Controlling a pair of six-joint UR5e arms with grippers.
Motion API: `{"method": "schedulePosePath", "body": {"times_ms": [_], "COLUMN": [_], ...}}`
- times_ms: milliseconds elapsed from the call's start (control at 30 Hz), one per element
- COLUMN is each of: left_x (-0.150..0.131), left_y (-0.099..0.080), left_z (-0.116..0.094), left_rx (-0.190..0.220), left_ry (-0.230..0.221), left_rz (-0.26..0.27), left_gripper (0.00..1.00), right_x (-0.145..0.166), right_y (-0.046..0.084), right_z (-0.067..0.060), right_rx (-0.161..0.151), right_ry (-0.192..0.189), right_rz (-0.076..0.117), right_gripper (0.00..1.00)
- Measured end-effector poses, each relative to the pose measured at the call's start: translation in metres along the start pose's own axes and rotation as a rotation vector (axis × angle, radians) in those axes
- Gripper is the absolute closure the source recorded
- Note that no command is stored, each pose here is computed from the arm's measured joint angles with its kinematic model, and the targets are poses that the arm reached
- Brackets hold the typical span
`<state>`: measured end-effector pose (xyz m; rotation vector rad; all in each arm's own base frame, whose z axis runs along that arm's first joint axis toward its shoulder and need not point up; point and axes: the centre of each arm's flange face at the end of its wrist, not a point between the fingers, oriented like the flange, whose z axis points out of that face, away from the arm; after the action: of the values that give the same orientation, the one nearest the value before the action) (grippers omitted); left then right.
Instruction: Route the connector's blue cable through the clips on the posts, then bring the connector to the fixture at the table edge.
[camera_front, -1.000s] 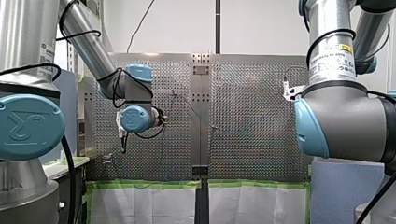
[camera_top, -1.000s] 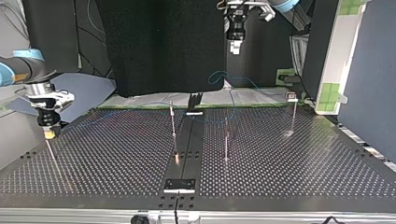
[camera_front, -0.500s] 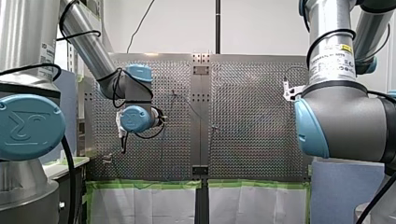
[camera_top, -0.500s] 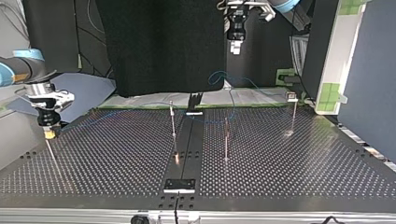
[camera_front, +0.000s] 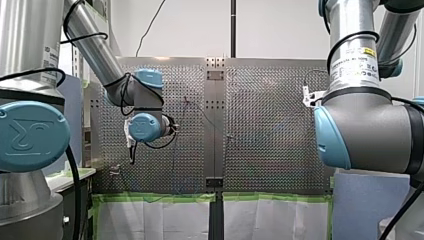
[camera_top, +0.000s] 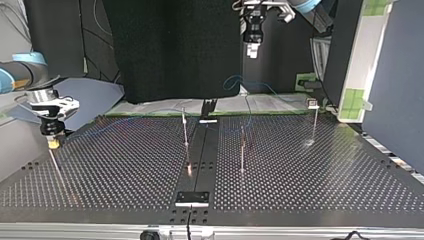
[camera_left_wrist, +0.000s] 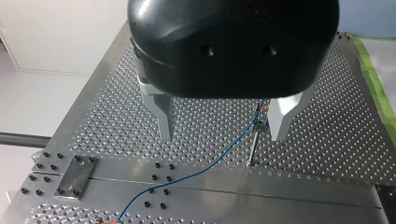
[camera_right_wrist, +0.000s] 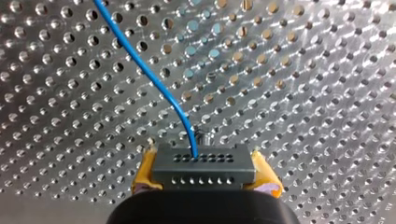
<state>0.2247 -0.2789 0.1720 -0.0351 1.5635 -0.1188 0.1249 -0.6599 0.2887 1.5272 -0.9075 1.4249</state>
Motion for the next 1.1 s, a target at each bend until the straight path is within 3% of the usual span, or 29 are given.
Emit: {"method": "schedulePosePath", "body": {"times_ms": [33, 67, 100, 133, 1100], "left_x": [0.0, 0.0, 0.0001, 0.0002, 0.0005], "left_y": [0.0, 0.0001, 0.0002, 0.0003, 0.0005], "left_z": [0.0, 0.0, 0.0, -0.0001, -0.0001], "left_rx": [0.0, 0.0, -0.001, 0.0, -0.001], "left_ry": [0.0, 0.0, 0.0, 0.0, 0.003], "left_rz": [0.0, 0.0, 0.0, 0.0, 0.002], "left_gripper": [0.0, 0.0, 0.0, 0.0, 0.0], "right_x": [0.0003, 0.0003, 0.0003, 0.0004, 0.0013], "right_y": [0.0001, 0.0001, 0.0001, 0.0001, 0.0001], "right_z": [0.0001, 0.0001, 0.0001, 0.0001, 0.0002], "right_rx": [0.0, 0.0, 0.0, 0.0, 0.0], "right_ry": [0.0, 0.0, 0.0, 0.001, 0.003], "right_rz": [0.0, 0.0, 0.0, 0.0, -0.001], "right_gripper": [0.43, 0.43, 0.13, 0.0, 0.0]}}
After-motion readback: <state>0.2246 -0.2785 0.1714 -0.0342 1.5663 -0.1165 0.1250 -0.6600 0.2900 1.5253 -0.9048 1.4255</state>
